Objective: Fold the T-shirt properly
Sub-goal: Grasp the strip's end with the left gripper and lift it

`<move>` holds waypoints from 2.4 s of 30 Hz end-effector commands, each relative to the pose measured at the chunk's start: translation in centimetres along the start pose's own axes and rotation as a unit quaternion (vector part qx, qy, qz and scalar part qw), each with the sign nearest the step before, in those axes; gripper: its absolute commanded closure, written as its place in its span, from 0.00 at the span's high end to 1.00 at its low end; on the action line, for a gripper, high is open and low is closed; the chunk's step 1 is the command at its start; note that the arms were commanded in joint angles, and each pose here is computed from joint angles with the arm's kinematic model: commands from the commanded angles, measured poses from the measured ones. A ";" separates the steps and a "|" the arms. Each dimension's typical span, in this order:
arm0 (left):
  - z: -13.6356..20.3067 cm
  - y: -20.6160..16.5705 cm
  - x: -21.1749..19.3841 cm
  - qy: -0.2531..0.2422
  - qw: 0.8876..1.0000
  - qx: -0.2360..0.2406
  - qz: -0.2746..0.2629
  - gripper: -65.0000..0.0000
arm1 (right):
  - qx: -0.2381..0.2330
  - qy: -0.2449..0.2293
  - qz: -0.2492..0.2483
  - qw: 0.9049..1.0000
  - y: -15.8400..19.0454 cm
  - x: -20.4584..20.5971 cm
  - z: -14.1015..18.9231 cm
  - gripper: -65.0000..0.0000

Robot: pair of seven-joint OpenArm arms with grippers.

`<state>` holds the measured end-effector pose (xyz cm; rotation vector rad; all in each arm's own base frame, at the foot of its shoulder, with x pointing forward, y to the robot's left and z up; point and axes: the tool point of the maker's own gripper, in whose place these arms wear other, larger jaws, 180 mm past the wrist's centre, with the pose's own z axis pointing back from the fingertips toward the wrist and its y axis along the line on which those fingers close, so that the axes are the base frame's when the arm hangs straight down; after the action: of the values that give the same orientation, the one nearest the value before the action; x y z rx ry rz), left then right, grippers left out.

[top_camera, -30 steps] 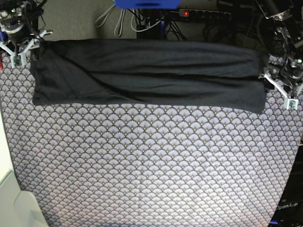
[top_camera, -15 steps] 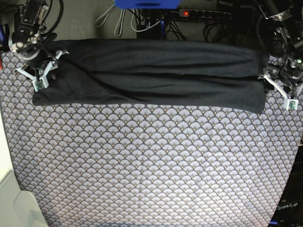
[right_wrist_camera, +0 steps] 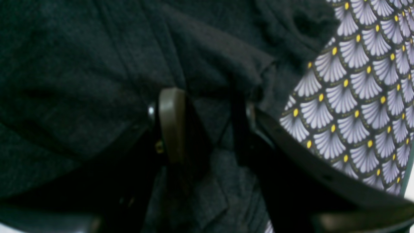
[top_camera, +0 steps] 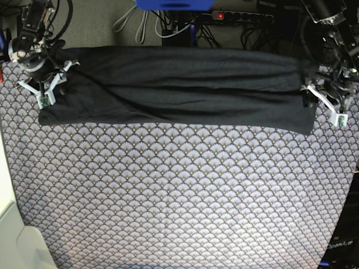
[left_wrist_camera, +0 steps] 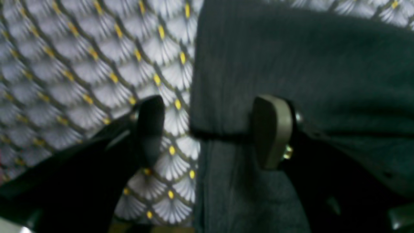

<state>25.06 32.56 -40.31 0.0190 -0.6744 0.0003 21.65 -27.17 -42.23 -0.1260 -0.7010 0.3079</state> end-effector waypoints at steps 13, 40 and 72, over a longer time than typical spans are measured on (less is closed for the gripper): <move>-1.5 0.2 0.2 0.000 1.000 -0.015 0.026 0.65 | -0.008 0.009 0.007 1.000 -0.5 -0.4 0.3 0.37; -1.8 -2.5 -3.5 0.030 0.998 -0.037 0.050 0.00 | -0.007 0.008 0.006 1.000 -0.5 -0.3 0.3 0.37; 4.3 -24.7 5.8 -0.052 0.971 -0.199 -0.119 0.01 | -0.009 0.007 0.008 1.000 -0.6 -0.2 0.3 0.37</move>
<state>26.38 8.14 -34.89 -0.2756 -0.7136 -0.3670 21.63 -27.10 -42.26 -0.1239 -0.7022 0.3067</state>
